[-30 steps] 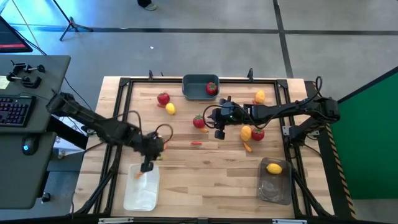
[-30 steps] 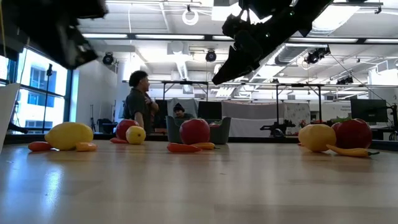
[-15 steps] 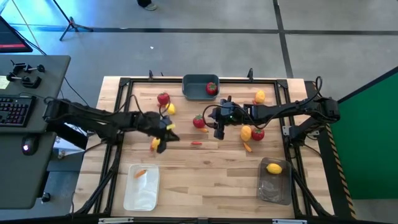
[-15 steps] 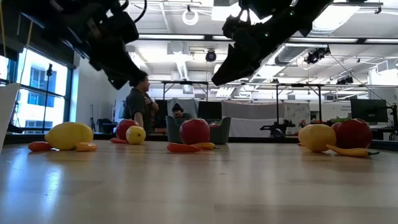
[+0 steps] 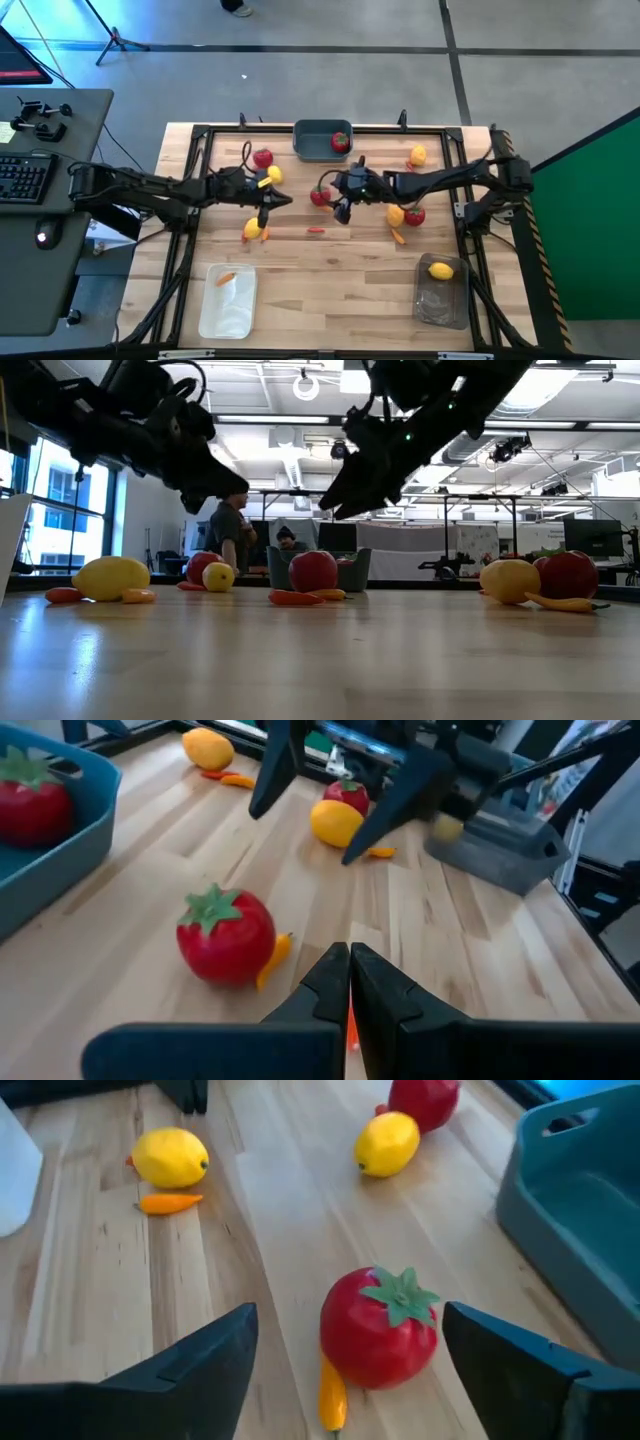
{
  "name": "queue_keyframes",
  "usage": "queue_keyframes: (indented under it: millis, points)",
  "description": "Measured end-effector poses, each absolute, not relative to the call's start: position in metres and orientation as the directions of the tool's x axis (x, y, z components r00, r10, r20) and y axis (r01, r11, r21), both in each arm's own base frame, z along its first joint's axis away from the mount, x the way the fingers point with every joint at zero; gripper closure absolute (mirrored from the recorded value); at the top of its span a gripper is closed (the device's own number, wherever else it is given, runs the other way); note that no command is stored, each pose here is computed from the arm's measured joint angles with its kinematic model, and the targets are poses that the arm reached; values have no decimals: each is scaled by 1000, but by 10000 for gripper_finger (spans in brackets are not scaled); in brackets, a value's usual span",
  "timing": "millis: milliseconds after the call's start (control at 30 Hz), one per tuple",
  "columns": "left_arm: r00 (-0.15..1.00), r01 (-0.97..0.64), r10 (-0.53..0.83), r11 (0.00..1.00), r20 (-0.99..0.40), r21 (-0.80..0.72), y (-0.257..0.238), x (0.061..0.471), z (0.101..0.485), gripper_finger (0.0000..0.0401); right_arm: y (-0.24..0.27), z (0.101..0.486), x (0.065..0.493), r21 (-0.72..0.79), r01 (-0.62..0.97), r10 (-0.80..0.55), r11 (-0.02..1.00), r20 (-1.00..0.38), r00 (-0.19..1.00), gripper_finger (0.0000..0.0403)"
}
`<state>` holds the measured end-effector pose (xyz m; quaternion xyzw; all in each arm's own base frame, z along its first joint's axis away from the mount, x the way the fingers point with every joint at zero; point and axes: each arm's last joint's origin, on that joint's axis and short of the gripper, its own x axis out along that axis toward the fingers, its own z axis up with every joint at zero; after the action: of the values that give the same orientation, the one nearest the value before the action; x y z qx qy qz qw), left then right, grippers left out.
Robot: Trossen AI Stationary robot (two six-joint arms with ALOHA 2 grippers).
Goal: Sort produce into baskets
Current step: Put the center red tomato into the blue bin
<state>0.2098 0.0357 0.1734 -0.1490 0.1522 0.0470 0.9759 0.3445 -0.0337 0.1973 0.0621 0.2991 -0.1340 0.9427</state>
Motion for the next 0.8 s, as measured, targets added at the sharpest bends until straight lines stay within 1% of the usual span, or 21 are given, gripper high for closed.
queue_keyframes:
  millis: [133,300,400,500,700,800]
  points:
    - [949,-170,84,948,-304,-271,36,206,168,401,-35,186,353,38,289,-217,957,-568,794,81]
    - [944,-194,119,955,-308,-225,41,205,168,401,-45,177,363,58,295,-209,954,-576,790,75]
    - [941,-222,144,946,-307,-238,46,204,168,401,-53,174,372,84,315,-210,945,-583,785,75]
    - [937,-245,165,938,-308,-243,51,203,168,401,-60,172,381,72,324,-222,943,-588,778,75]
    - [935,-256,177,936,-308,-240,53,202,168,401,-69,160,388,41,332,-218,942,-678,702,75]
    - [934,-254,178,940,-308,-227,54,202,168,401,-71,157,387,17,331,-226,943,-697,680,75]
